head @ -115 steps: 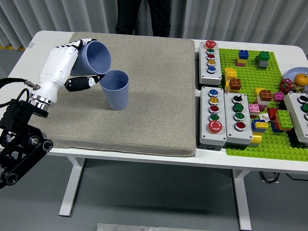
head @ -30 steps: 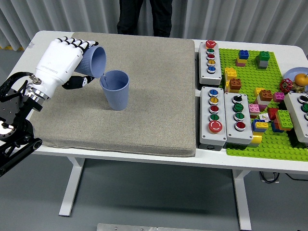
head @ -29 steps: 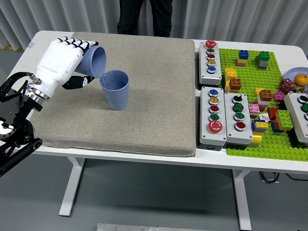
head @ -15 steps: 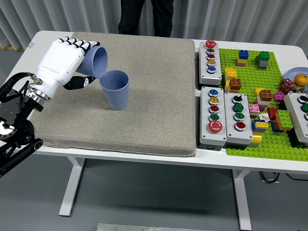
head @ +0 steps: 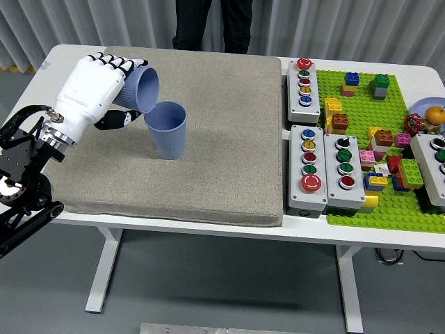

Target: Pick cup pour cup place

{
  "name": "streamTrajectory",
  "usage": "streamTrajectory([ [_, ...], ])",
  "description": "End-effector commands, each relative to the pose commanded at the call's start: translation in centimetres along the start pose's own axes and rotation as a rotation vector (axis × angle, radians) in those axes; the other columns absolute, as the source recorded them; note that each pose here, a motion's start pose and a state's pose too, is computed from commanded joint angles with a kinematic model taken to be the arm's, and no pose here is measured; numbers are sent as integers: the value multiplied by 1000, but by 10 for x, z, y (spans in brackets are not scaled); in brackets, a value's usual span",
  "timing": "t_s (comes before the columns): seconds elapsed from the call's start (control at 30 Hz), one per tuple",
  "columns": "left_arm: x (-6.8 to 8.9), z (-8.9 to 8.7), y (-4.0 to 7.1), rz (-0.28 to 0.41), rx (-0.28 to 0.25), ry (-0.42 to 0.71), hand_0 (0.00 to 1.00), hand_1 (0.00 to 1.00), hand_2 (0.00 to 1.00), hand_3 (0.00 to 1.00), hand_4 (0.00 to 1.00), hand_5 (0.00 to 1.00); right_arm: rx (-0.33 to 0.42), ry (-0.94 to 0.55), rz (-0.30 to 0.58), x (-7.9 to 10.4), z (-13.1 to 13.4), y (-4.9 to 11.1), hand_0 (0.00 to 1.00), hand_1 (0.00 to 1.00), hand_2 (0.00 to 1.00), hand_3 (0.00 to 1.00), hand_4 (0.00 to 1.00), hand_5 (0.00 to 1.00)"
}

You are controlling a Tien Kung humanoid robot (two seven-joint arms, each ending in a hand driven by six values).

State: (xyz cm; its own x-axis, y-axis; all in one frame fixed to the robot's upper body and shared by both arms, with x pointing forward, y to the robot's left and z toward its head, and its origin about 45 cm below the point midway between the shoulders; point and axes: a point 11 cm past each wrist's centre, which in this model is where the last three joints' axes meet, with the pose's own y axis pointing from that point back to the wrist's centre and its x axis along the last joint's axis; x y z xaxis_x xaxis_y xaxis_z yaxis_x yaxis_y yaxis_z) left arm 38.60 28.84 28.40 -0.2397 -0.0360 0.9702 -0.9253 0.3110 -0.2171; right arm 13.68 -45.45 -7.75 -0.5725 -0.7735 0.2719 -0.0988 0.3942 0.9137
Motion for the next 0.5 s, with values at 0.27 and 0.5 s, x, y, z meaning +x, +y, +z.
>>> streamTrajectory([
  [0.27, -3, -2, 1, -3, 11, 15, 558, 594, 643, 601, 690, 110, -4, 2, 2, 1, 2, 0, 712, 654, 627, 589, 2, 102],
  [0.5, -6, -20, 3, 20, 112, 200, 556, 593, 643, 600, 689, 112, -4, -1, 1, 0, 2, 0, 712, 654, 627, 589, 2, 101],
])
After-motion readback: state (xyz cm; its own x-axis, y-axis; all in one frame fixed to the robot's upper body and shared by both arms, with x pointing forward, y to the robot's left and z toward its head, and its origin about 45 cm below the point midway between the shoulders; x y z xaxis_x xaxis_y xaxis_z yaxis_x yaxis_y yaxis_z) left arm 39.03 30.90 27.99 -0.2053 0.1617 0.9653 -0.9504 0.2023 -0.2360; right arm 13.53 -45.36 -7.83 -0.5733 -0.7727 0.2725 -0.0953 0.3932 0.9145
